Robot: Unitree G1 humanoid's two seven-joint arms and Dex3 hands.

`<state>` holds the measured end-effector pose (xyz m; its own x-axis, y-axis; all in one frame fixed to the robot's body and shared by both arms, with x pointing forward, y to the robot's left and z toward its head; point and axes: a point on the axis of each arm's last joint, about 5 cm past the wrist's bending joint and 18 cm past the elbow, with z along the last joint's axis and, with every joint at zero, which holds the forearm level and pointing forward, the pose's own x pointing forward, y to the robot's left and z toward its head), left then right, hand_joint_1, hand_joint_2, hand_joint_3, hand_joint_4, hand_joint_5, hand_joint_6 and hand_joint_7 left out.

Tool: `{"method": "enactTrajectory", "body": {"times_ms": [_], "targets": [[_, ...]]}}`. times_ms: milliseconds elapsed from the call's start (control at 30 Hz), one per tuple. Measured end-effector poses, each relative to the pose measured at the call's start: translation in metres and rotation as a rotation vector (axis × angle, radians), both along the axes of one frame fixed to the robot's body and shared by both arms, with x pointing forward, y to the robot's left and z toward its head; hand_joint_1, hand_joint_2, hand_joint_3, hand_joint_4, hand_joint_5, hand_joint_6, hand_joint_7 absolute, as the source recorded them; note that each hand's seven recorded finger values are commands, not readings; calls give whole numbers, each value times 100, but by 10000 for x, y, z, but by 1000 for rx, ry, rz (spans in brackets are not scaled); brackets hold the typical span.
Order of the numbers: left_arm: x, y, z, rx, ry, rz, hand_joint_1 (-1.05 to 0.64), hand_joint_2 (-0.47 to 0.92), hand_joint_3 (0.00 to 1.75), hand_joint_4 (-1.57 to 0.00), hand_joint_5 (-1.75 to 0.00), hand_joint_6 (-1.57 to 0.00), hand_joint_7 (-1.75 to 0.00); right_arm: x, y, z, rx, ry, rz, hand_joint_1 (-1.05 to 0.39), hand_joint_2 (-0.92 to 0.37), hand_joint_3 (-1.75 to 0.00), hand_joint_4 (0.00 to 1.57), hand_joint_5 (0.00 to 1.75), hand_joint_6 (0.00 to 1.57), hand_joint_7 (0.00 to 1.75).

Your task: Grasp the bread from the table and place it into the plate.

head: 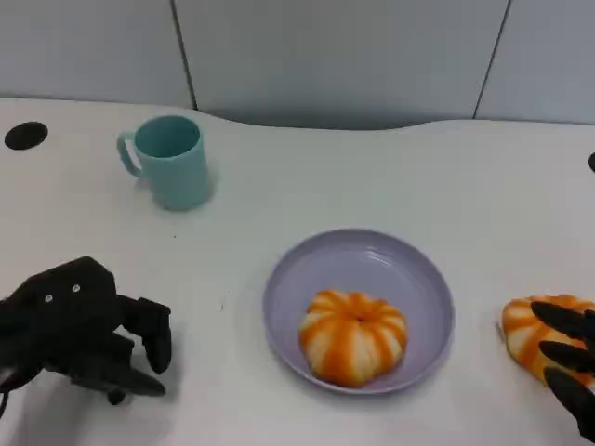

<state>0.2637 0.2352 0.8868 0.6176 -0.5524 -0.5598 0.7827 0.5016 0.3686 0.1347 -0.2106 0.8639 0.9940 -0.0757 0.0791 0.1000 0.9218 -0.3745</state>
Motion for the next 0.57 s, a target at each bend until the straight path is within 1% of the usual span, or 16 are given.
{"method": "enactTrajectory", "body": {"times_ms": [67, 133, 167, 233, 267, 333, 400, 567], "targets": [[2, -39, -15, 2, -26, 19, -38, 92, 4, -55, -175, -49, -170, 1, -4, -1, 2, 0, 2, -39, -92, -33, 95, 0, 81, 1], [-8, -56, -24, 2, -46, 39, -36, 92, 7, -60, -175, -48, -174, 5, -5, 2, 5, -2, 4, -39, -92, -33, 94, 0, 80, 0], [-40, -67, -52, -26, -63, 82, -38, 92, 9, -62, -175, -48, -174, 7, -8, 3, 9, -3, 3, -39, -92, -33, 93, 0, 80, 0], [-157, -134, -149, -133, -90, 208, -42, 92, 11, -63, -175, -49, -174, 12, -15, 6, 7, -5, 3, -39, -92, -33, 93, 0, 80, 0], [-214, -181, -186, -181, -95, 259, -44, 92, 11, -64, -175, -50, -174, 13, -18, 5, 7, -4, 3, -39, -92, -33, 94, 0, 80, 0], [-273, -232, -215, -233, -87, 326, -47, 92, 10, -64, -175, -50, -175, 25, -17, 8, 7, -7, 5, -38, -92, -33, 93, 0, 81, 0], [-302, -238, -221, -241, -86, 347, -49, 92, 9, -64, -175, -51, -175, 38, -14, 14, 6, -15, 8, -38, -92, -34, 93, 0, 80, 0], [-347, -227, -228, -253, -84, 359, -45, 92, 13, -62, -175, -48, -172, 30, -15, 14, 2, -20, 13, -39, -92, -33, 94, 1, 81, 1]]}}
